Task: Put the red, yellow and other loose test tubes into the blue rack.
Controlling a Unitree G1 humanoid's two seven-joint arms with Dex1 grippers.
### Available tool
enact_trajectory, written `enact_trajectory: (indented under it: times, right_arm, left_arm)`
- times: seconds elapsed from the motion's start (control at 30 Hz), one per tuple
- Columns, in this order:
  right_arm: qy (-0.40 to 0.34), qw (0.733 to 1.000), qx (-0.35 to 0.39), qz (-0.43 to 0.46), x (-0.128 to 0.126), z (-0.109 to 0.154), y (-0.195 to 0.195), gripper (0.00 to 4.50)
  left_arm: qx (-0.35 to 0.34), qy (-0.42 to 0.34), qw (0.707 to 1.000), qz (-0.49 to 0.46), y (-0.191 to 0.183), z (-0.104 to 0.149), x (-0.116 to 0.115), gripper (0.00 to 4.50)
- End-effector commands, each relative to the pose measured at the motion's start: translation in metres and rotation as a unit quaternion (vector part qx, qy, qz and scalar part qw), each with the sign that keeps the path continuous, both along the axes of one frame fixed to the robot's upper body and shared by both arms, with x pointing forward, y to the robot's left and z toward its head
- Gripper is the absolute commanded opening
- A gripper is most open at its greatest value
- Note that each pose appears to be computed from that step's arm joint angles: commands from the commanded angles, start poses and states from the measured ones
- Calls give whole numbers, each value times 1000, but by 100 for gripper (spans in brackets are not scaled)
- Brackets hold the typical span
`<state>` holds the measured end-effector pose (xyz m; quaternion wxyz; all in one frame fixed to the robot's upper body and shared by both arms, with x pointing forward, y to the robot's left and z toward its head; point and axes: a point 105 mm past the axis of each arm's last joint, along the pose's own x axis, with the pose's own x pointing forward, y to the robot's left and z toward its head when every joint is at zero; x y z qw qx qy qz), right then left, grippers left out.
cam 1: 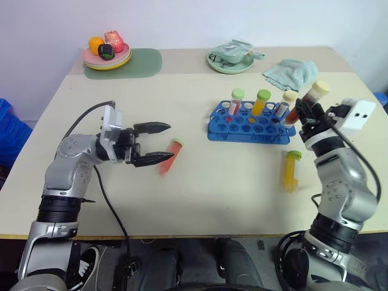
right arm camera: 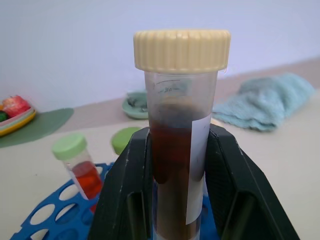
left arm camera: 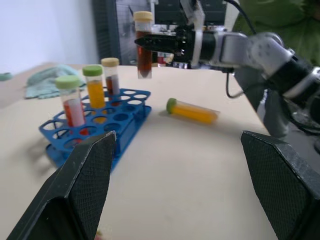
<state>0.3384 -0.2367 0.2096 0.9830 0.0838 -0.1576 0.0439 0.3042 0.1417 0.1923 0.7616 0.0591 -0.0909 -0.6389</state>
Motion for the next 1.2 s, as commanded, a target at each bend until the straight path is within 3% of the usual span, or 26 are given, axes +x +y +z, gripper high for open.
enact_trajectory:
  times: [0.03, 0.53, 1.2]
  right_arm:
    - [-65, 998, 4, -25, -2, 16, -2, 83]
    - [-46, 996, -52, -52, 12, -23, -14, 83]
    - [-40, 996, -71, -41, 21, -28, -5, 83]
  left_arm:
    - [-1, -20, 1000, 2, 6, 8, 0, 412]
    - [7, -23, 1000, -7, 6, 9, 1, 412]
    - [8, -21, 1000, -3, 5, 10, -4, 412]
